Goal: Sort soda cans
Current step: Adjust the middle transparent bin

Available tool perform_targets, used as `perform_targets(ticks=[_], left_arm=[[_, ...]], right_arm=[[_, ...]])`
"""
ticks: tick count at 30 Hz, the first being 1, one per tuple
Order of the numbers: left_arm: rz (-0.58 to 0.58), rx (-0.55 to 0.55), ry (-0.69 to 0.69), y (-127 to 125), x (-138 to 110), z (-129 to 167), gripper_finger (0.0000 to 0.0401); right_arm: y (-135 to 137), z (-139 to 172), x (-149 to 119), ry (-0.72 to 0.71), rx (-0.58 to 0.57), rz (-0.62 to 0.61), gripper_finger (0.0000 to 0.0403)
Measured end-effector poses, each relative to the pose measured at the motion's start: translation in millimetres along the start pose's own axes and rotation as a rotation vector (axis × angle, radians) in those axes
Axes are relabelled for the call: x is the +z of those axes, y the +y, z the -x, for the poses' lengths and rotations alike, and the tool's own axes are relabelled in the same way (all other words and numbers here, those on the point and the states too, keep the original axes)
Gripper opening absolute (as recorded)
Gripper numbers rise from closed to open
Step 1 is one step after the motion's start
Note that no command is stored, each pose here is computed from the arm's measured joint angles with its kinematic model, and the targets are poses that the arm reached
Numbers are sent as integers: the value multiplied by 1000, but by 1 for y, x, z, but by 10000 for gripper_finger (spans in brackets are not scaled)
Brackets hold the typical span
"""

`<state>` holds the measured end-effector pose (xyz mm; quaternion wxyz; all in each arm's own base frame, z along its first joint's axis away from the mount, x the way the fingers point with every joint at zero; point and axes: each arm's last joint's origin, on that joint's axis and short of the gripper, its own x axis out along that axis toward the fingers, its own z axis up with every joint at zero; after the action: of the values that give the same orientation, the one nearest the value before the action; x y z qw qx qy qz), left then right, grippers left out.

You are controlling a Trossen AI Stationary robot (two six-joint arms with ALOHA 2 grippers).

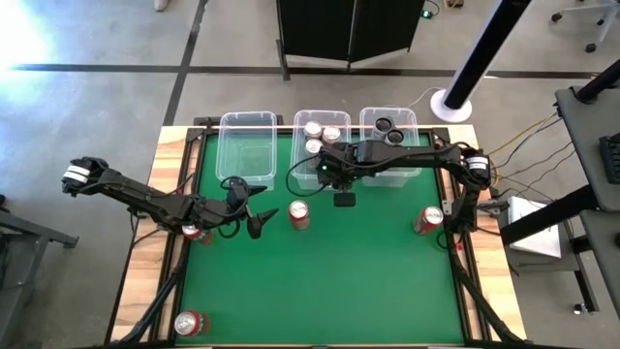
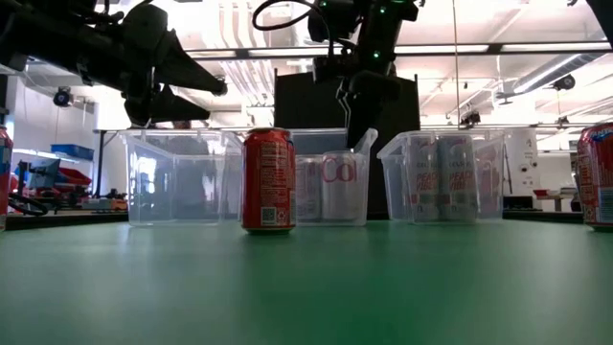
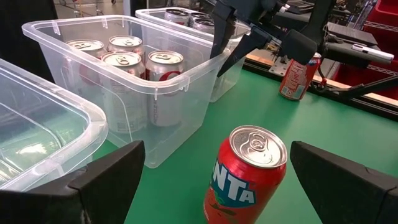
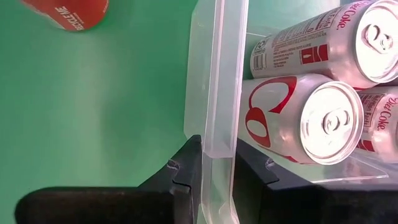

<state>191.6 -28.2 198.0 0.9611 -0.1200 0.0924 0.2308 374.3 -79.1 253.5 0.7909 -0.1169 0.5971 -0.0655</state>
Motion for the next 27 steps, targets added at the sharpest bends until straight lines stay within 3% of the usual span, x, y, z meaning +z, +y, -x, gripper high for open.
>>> perform_targets(ticks=[7,27], left_arm=[[0,0,0,0,0,0,387],[4,0,-1,0,0,0,387]], right_arm=[[0,0,0,0,2,-9,56],[0,0,1,-6,-1,-12,102]])
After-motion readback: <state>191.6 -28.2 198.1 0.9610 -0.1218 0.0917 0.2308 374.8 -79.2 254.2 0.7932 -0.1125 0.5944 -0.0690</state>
